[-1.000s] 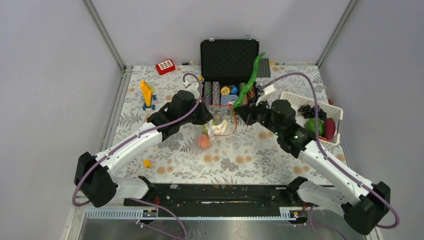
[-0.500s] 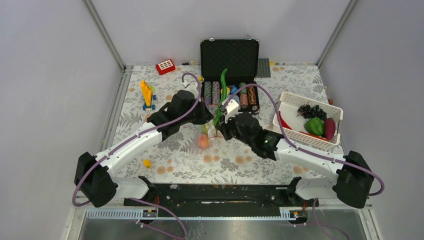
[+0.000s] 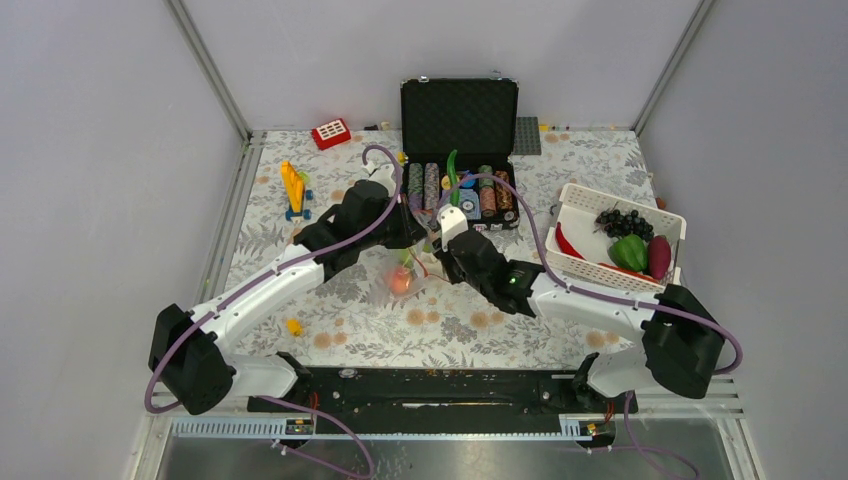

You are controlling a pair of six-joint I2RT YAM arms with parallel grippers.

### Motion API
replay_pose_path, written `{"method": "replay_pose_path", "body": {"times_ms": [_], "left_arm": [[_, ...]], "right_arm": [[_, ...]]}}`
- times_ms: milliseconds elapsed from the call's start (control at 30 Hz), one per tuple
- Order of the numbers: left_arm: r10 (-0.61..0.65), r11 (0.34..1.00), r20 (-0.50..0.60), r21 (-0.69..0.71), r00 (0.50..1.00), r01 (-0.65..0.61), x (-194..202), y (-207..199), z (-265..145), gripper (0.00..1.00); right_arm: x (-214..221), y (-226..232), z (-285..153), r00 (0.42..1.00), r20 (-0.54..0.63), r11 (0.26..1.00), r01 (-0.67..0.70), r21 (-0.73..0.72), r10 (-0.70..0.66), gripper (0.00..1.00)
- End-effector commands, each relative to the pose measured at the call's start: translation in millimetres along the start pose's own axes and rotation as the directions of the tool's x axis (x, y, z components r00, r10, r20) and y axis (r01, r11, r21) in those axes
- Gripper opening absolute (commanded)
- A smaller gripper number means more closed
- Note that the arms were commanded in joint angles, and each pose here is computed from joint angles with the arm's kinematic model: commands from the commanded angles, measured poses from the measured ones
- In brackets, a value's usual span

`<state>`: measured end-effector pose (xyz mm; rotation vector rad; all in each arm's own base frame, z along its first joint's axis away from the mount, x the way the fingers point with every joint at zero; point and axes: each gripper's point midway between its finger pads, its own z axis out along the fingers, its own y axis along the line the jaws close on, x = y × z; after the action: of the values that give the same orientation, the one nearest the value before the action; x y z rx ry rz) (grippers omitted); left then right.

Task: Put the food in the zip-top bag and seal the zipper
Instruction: Place the fake vegetable in the zipper food storage bag.

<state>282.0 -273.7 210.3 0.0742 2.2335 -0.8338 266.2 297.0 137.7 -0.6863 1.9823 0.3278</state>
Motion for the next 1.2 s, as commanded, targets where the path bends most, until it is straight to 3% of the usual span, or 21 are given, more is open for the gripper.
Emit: {"method": "replay_pose_path", "body": {"times_ms": [0, 100, 267, 633, 833, 967, 1167], "left_arm": [[-0.014, 0.997, 0.086, 0.082, 0.996, 0.007, -24, -20, -7, 0.00], [-0.024, 0.996, 0.087, 0.088, 0.996, 0.016, -22, -20, -6, 0.00], [-0.035, 0.994, 0.086, 0.111, 0.996, 0.025, -20, -21, -3, 0.00], [-0.046, 0.990, 0.085, 0.134, 0.995, 0.034, -16, -21, -3, 0.00], [-0.041, 0.989, 0.080, 0.148, 0.996, 0.028, -15, -24, -5, 0.00], [-0.029, 0.987, 0.080, 0.163, 0.996, 0.015, -14, -26, -10, 0.00], [-0.013, 0.983, 0.072, 0.186, 0.997, 0.000, -12, -29, -12, 0.00]], "right_arm": [[-12, -7, 0, 1.000, 0.006, 0.998, 0.019, 0.066, -0.019, 0.25], [-15, -9, -6, 1.000, 0.008, 0.998, 0.014, 0.068, -0.015, 0.41], [-27, -3, -20, 0.999, 0.032, 1.000, -0.002, 0.020, 0.002, 0.57], [-54, 10, -60, 0.995, 0.077, 0.992, -0.053, -0.114, 0.062, 0.69], [-79, -16, -83, 0.969, 0.184, 0.987, -0.162, -0.016, 0.162, 0.99], [-95, -45, -93, 0.939, 0.264, 0.960, -0.257, 0.114, 0.220, 1.00], [-124, -59, -79, 0.891, 0.276, 0.914, -0.396, 0.087, 0.360, 1.00]]}}
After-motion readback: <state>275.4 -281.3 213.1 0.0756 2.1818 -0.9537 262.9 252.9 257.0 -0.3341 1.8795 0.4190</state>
